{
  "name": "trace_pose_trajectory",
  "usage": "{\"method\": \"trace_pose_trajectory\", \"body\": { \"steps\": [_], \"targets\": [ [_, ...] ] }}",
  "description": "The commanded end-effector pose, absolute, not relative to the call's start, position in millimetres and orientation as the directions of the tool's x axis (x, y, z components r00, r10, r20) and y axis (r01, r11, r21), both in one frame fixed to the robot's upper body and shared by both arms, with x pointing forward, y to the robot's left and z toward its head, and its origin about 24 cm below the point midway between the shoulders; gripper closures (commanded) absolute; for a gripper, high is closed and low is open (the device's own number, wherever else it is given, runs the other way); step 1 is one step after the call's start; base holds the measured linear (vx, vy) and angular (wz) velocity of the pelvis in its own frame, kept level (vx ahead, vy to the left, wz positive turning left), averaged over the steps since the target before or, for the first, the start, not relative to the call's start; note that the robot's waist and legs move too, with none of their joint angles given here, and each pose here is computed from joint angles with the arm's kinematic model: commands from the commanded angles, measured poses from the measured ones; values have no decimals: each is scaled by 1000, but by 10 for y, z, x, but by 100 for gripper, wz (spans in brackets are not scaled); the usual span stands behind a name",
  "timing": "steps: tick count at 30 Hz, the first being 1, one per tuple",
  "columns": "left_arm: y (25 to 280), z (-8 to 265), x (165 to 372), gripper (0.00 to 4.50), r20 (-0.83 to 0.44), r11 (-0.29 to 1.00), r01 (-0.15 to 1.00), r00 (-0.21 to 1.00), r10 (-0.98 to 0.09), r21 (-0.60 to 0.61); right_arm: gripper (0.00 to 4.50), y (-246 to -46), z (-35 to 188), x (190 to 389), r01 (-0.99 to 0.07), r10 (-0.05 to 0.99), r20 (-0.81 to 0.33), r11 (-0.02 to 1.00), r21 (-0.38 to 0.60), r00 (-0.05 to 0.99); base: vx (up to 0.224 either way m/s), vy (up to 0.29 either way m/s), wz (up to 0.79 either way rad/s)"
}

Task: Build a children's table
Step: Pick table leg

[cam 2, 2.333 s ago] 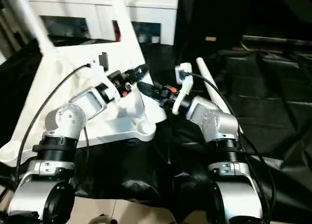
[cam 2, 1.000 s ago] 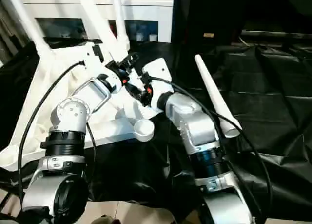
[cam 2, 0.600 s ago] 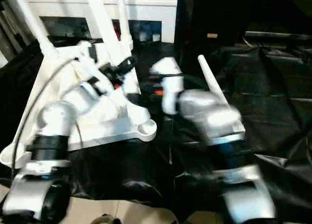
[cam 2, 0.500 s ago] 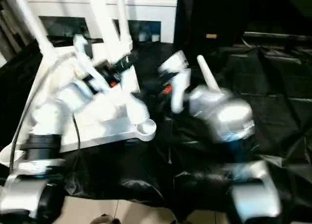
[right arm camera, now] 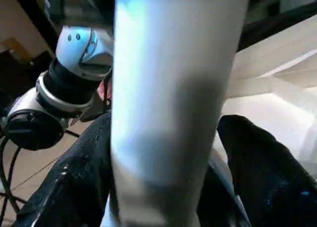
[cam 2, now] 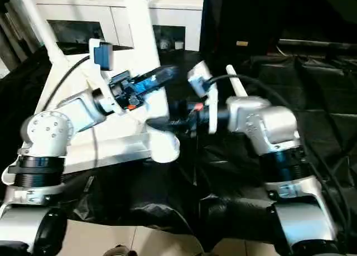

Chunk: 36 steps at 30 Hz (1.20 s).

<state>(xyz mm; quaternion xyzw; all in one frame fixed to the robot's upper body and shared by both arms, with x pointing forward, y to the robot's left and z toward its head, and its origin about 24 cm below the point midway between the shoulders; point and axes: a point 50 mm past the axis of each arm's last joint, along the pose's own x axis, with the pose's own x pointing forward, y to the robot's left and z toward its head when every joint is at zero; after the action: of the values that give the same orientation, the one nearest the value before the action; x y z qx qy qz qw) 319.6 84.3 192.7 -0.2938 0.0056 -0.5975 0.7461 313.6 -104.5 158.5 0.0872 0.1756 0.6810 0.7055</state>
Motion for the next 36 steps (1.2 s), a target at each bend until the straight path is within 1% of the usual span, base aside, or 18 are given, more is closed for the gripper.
{"method": "trace_pose_trajectory", "body": {
  "steps": [1, 6, 10, 11, 13, 15, 17, 20, 21, 22, 23, 24, 27, 28, 31, 34, 35, 36],
  "targets": [
    [843, 2078, 3161, 260, 406, 67, 919, 236, -883, -388, 148, -978, 1512, 3116, -925, 987, -160, 58, 376, -3, 0, 0, 0],
    [860, 2136, 3186, 260, 456, 10, 920, 204, -866, -392, 181, -941, 1527, 3130, -915, 986, -167, 71, 396, 4, 0, 0, 0],
    [861, 2115, 3221, 260, 421, 23, 922, 199, -885, -386, 213, -896, 1549, 3131, -923, 983, -181, 75, 378, 6, 0, 0, 0],
    [870, 2105, 3255, 225, 415, 40, 918, 218, -883, -396, 229, -881, 1547, 3138, -924, 982, -188, 82, 374, 11, 0, 0, 0],
    [878, 2055, 3314, 190, 380, 90, 908, 259, -888, -408, 237, -860, 1523, 3151, -925, 979, -200, 109, 365, 36, 0, 0, 0],
    [883, 2047, 3329, 188, 378, 118, 903, 288, -880, -413, 243, -854, 1510, 3154, -927, 978, -200, 124, 355, 54, 0, 0, 0],
    [929, 2011, 3406, 171, 366, 224, 885, 383, -848, -408, 249, -799, 1486, 3256, -920, 967, -188, 228, 320, 174, 0, 0, 0],
    [958, 1953, 3479, 148, 313, 340, 850, 477, -821, -402, 251, -768, 1498, 3310, -915, 954, -181, 284, 286, 239, 0, 0, 0],
    [958, 1953, 3479, 143, 313, 340, 850, 477, -821, -402, 251, -768, 1498, 3310, -915, 954, -181, 284, 286, 239, 0, 0, 0],
    [981, 1903, 3502, 133, 271, 405, 818, 533, -802, -409, 252, -745, 1503, 3337, -910, 940, -180, 329, 252, 290, 0, 0, 0],
    [1045, 1830, 3560, 124, 208, 518, 742, 638, -742, -426, 252, -665, 1527, 3421, -865, 902, -160, 429, 260, 400, 0, 0, 0],
    [1068, 1806, 3588, 124, 184, 563, 706, 679, -711, -429, 252, -616, 1544, 3440, -857, 891, -158, 453, 247, 425, 0, 0, 0],
    [1093, 1756, 3636, 124, 135, 646, 633, 751, -646, -427, 252, -532, 1565, 3426, -863, 886, -160, 462, 204, 436, 0, 0, 0],
    [1109, 1729, 3672, 124, 102, 725, 553, 818, -566, -410, 252, -453, 1586, 3398, -870, 883, -154, 465, 164, 443, 0, 0, 0],
    [1117, 1731, 3681, 157, 102, 770, 481, 868, -486, -418, 252, -376, 1609, 3376, -870, 881, -144, 470, 150, 450, 0, 0, 0],
    [1177, 1746, 3675, 162, 99, 813, 337, 938, -332, -474, 253, -227, 1645, 3348, -873, 877, -135, 476, 104, 462, 0, 0, 0],
    [1194, 1755, 3675, 190, 101, 816, 313, 948, -303, -486, 253, -208, 1655, 3345, -874, 877, -130, 475, 98, 462, 0, 0, 0],
    [1213, 1784, 3676, 195, 113, 816, 295, 955, -275, -497, 254, -183, 1671, 3343, -876, 880, -116, 471, 104, 460, 0, 0, 0]
  ]
}}
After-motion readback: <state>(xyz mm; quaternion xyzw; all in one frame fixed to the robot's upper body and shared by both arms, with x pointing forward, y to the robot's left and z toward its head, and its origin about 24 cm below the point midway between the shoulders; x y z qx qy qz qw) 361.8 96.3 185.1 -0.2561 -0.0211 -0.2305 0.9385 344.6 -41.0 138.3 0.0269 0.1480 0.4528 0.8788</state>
